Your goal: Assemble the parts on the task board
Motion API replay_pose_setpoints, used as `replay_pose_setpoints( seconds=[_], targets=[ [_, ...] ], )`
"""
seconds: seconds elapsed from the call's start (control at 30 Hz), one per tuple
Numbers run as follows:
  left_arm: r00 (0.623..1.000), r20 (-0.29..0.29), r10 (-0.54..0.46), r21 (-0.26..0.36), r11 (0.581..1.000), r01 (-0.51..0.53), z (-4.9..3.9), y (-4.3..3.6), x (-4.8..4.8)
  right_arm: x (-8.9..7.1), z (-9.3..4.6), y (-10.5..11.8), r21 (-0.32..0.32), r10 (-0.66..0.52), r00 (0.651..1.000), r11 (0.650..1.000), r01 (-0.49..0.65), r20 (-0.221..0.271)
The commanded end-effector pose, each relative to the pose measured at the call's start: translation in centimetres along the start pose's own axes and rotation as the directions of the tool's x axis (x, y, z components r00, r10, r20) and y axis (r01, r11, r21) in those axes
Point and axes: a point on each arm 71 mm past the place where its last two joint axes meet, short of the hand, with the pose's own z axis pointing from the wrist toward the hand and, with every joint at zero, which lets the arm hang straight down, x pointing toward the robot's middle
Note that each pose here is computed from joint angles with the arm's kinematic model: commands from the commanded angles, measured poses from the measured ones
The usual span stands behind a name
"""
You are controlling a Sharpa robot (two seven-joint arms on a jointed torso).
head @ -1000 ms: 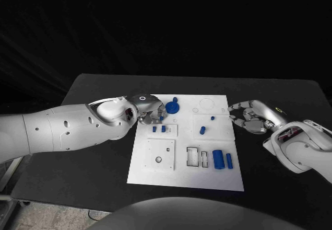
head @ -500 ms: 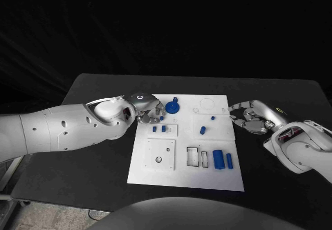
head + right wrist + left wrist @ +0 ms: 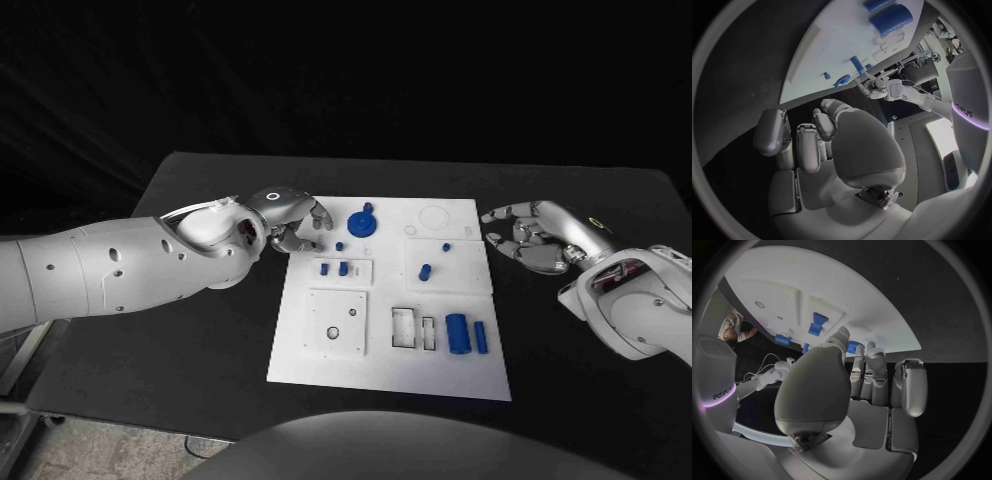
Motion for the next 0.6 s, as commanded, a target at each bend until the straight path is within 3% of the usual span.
replay_pose_setpoints(
  seconds=[0.03,0.17,0.37,0.6],
  targets=[
    [0.980,0.113,-0.164,0.038,0.986,0.160,-0.28,0.37,-0.96,-0.9,0.3,0.6,-0.018,-0.015,1.000,1.000,0.016,0.023],
    [0.945,0.176,-0.277,0.073,0.961,0.268,-0.58,0.81,-1.57,-2.0,0.6,1.3,-0.034,-0.023,0.999,0.999,0.024,0.028],
    [0.870,0.265,-0.415,0.146,0.910,0.389,-0.85,0.97,-2.45,-2.1,1.0,1.8,-0.035,-0.019,1.000,0.999,0.019,-0.005],
    [0.724,0.323,-0.610,0.222,0.792,0.568,-1.07,1.07,-3.11,-1.6,1.1,1.8,-0.024,-0.012,0.998,1.000,0.011,-0.063]
  ],
)
